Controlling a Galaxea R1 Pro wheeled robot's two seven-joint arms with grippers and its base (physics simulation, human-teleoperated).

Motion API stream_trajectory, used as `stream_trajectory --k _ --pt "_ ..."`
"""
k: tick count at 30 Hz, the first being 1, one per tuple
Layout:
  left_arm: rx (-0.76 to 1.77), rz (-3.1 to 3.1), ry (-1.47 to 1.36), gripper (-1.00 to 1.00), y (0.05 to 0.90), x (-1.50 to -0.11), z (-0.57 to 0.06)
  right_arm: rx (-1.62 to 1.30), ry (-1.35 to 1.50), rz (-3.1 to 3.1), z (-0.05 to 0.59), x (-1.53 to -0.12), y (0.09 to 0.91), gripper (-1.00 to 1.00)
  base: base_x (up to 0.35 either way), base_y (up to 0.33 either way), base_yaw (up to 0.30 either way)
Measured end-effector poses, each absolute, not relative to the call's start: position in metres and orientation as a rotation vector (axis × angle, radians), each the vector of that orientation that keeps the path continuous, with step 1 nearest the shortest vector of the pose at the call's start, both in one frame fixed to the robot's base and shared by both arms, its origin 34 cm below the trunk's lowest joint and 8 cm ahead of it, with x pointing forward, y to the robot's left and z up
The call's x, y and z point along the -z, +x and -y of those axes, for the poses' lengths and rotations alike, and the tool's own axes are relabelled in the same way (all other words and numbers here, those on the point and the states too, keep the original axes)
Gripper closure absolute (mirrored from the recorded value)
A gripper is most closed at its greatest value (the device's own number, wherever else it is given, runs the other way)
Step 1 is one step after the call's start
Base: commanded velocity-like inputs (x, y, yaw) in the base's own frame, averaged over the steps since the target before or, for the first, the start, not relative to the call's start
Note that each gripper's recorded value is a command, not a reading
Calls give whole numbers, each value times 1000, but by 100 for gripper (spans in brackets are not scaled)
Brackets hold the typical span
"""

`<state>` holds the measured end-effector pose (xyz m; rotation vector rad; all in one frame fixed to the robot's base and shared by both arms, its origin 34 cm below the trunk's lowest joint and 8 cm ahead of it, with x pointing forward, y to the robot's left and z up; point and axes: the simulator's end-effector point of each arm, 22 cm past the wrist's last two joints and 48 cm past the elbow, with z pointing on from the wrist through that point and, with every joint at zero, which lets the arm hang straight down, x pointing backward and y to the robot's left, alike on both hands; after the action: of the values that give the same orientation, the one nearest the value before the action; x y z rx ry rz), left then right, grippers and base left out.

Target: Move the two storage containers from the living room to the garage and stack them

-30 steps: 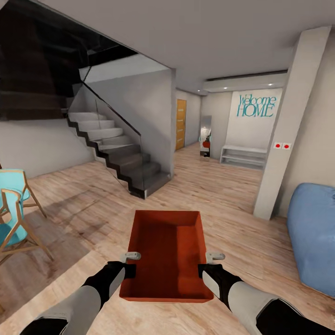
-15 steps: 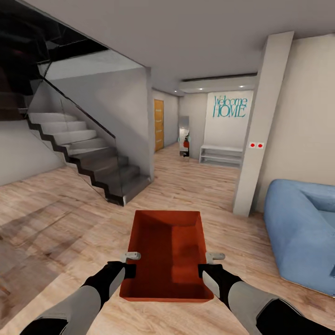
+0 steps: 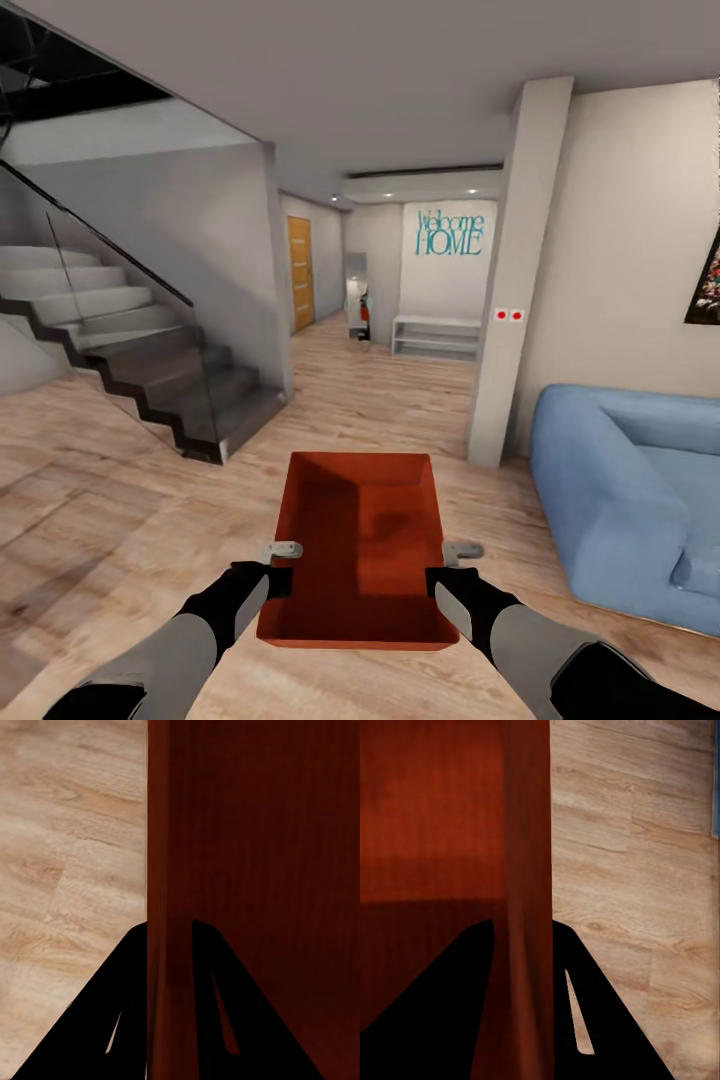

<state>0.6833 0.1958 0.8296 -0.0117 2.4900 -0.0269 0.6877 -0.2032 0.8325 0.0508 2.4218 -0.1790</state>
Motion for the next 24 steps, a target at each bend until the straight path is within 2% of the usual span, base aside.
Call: stream_trajectory --k 24 --pt "27 -2490 -12 100 683 -830 -196 179 50 -2421 203 -833 688 100 321 0 -2"
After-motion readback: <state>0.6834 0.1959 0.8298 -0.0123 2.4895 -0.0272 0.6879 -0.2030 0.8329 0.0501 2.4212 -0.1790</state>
